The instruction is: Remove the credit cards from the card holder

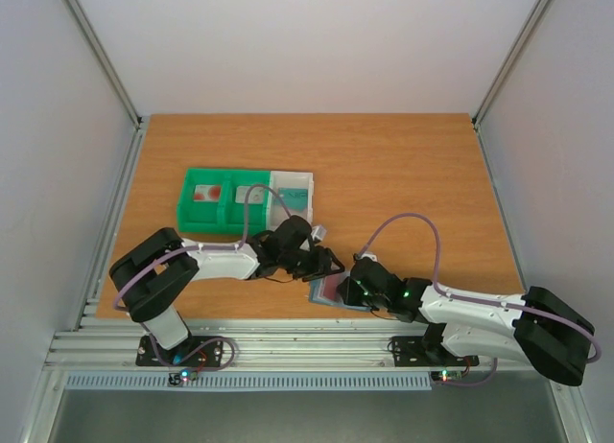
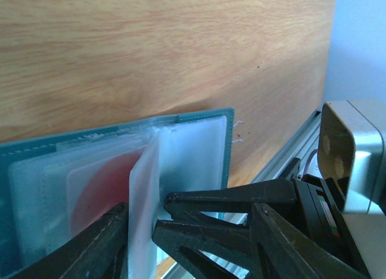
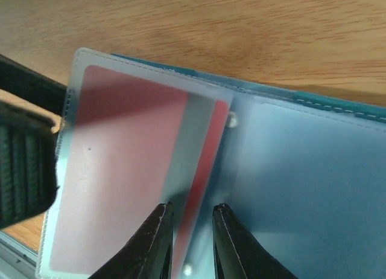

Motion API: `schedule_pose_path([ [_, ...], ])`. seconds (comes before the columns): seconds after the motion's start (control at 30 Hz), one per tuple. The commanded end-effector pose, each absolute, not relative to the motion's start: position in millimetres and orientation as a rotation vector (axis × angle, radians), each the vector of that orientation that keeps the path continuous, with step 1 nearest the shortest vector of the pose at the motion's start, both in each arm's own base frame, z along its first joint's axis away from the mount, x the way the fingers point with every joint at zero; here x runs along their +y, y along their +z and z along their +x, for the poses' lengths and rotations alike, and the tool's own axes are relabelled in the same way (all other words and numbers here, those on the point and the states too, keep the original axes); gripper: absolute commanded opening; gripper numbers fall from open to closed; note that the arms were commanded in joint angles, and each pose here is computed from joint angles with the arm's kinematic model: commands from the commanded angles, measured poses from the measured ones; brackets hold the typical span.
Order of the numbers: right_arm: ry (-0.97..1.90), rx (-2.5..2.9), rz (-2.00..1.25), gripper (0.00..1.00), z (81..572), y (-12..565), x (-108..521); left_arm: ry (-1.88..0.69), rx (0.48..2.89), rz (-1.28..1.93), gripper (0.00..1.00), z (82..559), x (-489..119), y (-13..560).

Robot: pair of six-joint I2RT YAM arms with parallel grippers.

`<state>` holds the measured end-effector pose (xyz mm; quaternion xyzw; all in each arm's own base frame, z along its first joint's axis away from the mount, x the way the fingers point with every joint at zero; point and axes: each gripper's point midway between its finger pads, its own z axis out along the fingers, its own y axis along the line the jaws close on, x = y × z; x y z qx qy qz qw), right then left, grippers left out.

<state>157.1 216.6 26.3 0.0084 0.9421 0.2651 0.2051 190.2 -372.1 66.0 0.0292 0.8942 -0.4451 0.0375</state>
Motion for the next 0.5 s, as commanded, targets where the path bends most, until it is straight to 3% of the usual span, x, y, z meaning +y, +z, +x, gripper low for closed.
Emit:
schedule_pose_path([
  [0.0, 0.663, 2.601, 0.004, 0.22, 161.1, 31.5, 204.4, -1.467, 2.672, 0.126, 0.53, 185.8, -382.7, 89.0],
  [0.47, 0.533, 2.537, 0.033, 0.30, 152.0, 88.9, 154.6, -1.591, 2.636, 0.195, 0.53, 171.1, -418.5, 105.2],
])
